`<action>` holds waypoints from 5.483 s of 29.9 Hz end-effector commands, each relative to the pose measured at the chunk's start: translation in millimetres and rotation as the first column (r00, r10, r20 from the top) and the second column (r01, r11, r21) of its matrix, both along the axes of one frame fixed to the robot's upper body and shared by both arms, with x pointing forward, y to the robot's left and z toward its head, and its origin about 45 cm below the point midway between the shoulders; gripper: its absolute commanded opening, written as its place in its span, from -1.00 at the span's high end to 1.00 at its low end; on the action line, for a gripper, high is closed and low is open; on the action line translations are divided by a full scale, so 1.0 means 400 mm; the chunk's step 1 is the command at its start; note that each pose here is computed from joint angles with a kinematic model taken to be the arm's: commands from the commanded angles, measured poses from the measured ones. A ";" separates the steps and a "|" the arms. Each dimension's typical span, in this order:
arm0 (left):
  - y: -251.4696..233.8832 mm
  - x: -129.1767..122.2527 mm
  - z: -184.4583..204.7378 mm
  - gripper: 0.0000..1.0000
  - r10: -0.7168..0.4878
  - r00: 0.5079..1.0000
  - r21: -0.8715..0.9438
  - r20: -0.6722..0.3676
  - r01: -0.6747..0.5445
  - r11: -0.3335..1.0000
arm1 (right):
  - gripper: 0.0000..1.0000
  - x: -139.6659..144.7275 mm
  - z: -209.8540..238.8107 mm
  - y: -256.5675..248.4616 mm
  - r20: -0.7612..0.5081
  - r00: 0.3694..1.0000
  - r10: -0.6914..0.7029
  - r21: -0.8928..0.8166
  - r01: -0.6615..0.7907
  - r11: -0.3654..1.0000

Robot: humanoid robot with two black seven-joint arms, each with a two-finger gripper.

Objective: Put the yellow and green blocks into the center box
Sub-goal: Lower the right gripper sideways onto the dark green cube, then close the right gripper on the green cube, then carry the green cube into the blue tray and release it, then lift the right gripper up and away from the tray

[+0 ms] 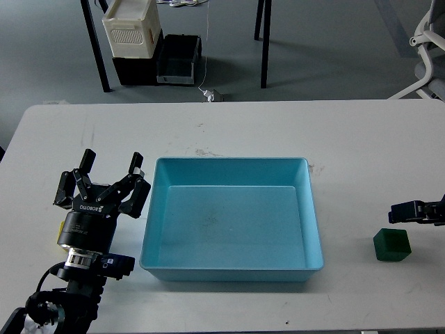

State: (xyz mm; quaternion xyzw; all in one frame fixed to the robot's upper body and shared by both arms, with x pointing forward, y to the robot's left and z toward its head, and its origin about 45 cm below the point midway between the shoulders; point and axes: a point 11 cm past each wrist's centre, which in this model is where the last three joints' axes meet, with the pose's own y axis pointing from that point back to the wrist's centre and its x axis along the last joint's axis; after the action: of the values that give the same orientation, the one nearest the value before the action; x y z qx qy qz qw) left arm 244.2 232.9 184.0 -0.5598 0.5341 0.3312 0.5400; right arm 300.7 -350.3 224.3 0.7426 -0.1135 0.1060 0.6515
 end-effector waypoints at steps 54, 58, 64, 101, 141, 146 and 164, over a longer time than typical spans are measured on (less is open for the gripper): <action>0.001 -0.002 -0.030 -1.00 -0.001 0.999 0.006 -0.035 0.001 1.000 | 1.00 0.064 0.082 0.196 0.063 0.989 0.134 0.123 -0.141 0.982; 0.001 -0.003 -0.031 -1.00 -0.001 0.999 0.008 -0.036 0.001 1.000 | 1.00 0.103 0.172 0.310 0.110 0.976 0.190 0.183 -0.208 0.961; 0.003 -0.004 -0.032 -1.00 0.003 0.999 0.008 -0.038 -0.002 1.000 | 1.00 0.115 0.170 0.506 0.093 0.933 0.348 0.176 -0.360 0.916; -0.001 -0.006 -0.034 -1.00 -0.003 0.999 0.007 -0.040 0.003 1.000 | -1.00 0.193 0.131 0.575 -0.013 0.988 0.155 0.304 -0.144 0.942; -0.001 -0.001 -0.029 -1.00 -0.003 0.999 0.007 -0.034 0.003 1.000 | -1.00 0.275 0.319 -0.008 -0.638 0.738 -0.219 0.603 0.302 -0.738; 0.003 -0.001 -0.029 -1.00 0.002 0.999 0.009 -0.033 -0.001 1.000 | -1.00 0.186 0.225 -0.038 -0.699 0.692 -0.183 0.521 0.316 -0.793; 0.018 0.001 -0.023 -1.00 0.022 0.999 0.010 -0.027 -0.022 1.000 | -1.00 -0.116 -0.012 -0.008 -0.829 0.558 -0.018 0.189 0.251 -0.949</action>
State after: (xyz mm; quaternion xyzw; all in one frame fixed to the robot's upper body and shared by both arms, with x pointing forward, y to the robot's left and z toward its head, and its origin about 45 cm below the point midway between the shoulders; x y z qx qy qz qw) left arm 244.4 237.7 173.1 -0.5550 0.5364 0.3466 0.5329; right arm 272.1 -359.6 227.5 0.6477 -0.4106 -0.4263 -0.4798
